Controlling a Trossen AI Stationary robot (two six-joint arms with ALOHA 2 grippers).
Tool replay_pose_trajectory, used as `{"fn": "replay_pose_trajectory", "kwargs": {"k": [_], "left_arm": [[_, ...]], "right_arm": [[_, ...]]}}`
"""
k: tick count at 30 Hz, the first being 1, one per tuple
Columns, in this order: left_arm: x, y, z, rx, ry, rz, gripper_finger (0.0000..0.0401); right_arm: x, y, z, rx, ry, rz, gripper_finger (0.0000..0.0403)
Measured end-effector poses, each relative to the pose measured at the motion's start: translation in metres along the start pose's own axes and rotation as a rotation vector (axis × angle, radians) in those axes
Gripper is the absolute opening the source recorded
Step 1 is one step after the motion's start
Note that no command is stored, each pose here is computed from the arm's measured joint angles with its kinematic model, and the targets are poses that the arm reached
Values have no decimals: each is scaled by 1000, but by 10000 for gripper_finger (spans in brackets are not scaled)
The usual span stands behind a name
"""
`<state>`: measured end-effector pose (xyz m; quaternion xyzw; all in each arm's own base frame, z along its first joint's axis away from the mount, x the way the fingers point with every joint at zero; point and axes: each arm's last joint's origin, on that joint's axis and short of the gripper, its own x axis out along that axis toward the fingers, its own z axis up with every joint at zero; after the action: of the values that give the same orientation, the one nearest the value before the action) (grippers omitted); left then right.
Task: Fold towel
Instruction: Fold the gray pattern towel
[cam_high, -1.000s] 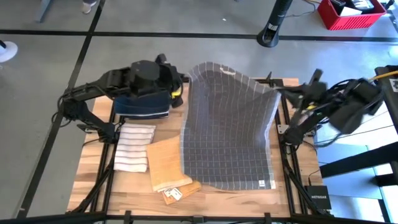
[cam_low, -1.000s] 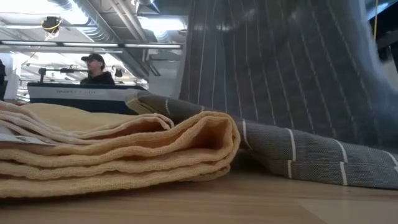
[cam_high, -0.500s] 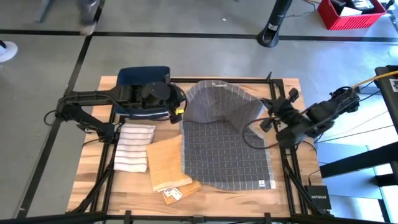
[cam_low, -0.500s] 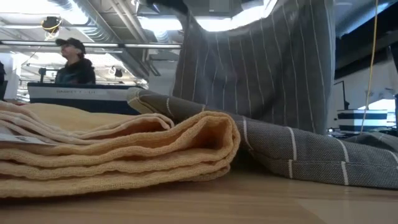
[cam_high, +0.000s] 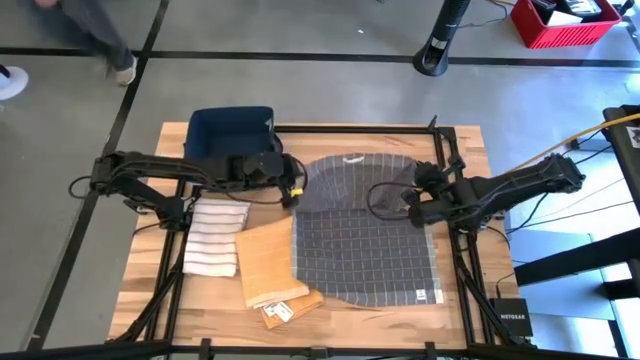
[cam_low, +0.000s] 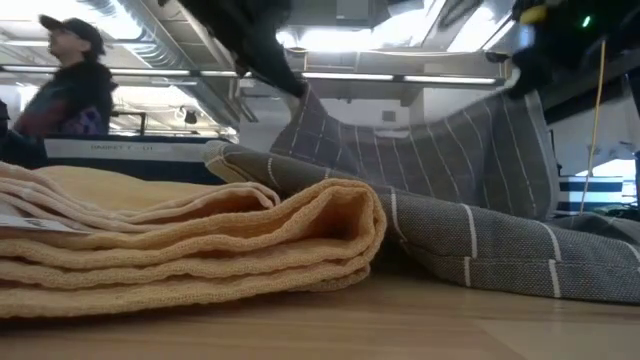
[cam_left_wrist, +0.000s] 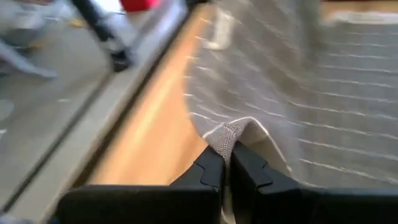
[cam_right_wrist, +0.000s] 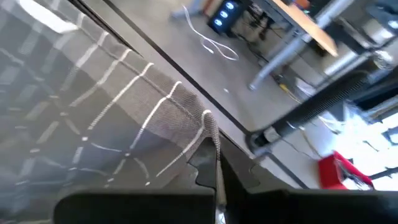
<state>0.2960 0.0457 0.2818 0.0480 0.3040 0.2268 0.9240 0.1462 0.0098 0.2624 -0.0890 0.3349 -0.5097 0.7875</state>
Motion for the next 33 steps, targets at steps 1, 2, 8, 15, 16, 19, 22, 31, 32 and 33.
{"fn": "replay_pose_trajectory", "kwargs": {"k": [1, 2, 8, 15, 16, 19, 22, 31, 32, 33], "left_arm": [[3, 5, -1, -7, -12, 40, 5], [5, 11, 0, -20, -31, 86, 5], [23, 47, 5, -38, -121, 261, 5], [45, 81, 3, 15, -147, 382, 5], [48, 85, 3, 22, -149, 396, 5], [55, 96, 1, 44, -159, 437, 5], [60, 103, 0, 44, -167, 460, 5], [71, 100, -8, 72, -148, 313, 5], [73, 100, -9, 66, -140, 305, 5], [74, 99, -10, 55, -139, 294, 5]], "right_arm": [[6, 2, -3, -11, 12, -18, 4], [12, 3, -4, -25, 26, -33, 4], [42, 11, 10, -43, 79, 16, 4], [84, -7, 26, -31, 121, 24, 4], [90, -12, 28, -25, 127, 17, 4], [107, -29, 34, -18, 114, -25, 5], [121, -47, 41, -7, 77, -72, 5], [154, -81, 50, 33, -47, -28, 5], [157, -83, 48, 34, -34, -17, 5], [161, -83, 46, 34, -10, -6, 5]]}}
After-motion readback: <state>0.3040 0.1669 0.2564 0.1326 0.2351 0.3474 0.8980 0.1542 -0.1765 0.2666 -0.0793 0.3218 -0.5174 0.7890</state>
